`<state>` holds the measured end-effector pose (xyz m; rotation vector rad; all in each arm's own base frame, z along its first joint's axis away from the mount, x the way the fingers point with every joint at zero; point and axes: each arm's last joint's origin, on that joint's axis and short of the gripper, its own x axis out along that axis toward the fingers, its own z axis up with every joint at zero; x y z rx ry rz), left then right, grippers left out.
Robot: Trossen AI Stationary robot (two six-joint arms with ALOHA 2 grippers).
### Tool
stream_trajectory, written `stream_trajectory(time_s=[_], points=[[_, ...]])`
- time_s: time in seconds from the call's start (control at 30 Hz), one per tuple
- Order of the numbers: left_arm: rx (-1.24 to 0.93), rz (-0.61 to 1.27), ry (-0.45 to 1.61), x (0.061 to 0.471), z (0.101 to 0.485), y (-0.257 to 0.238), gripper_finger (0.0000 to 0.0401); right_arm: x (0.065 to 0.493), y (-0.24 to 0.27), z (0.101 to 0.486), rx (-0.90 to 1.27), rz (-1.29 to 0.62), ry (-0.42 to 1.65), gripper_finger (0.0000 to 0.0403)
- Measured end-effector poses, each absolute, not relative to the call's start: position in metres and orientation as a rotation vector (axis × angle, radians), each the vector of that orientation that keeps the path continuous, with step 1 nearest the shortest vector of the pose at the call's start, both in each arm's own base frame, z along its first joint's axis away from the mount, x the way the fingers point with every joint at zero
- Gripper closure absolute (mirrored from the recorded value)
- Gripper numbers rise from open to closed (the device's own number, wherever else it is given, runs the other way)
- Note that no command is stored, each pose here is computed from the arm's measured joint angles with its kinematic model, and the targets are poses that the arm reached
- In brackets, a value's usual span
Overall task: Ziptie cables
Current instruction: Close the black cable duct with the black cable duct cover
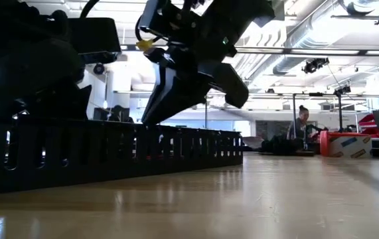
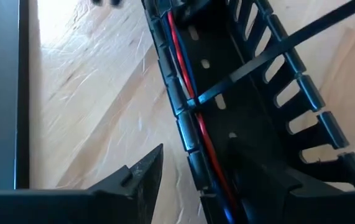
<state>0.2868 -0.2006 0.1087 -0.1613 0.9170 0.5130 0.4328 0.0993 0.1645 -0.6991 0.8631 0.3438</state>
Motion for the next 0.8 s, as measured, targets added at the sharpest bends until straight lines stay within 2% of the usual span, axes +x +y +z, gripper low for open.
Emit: stream_trajectory(time_s=[0.13, 0.37, 0.47, 0.6, 0.8], points=[[-0.154, 0.513, 0.911, 0.286, 0.109, -0.201, 0.0242, 0.430, 0.108, 0.165, -0.766, 0.434, 0.845, 0.0350], [-0.140, 0.511, 0.913, 0.285, 0.109, -0.201, 0.0242, 0.428, 0.114, 0.165, -0.858, 0.488, 0.828, 0.0194], [-0.131, 0.508, 0.916, 0.285, 0.109, -0.201, 0.0242, 0.429, 0.110, 0.162, -0.901, 0.451, 0.849, 0.0149], [-0.120, 0.496, 0.917, 0.285, 0.109, -0.202, 0.0242, 0.431, 0.102, 0.154, -0.912, 0.426, 0.893, 0.0139], [-0.088, 0.456, 0.929, 0.287, 0.107, -0.203, 0.0243, 0.433, 0.097, 0.150, -0.893, 0.353, 0.913, 0.0177]])
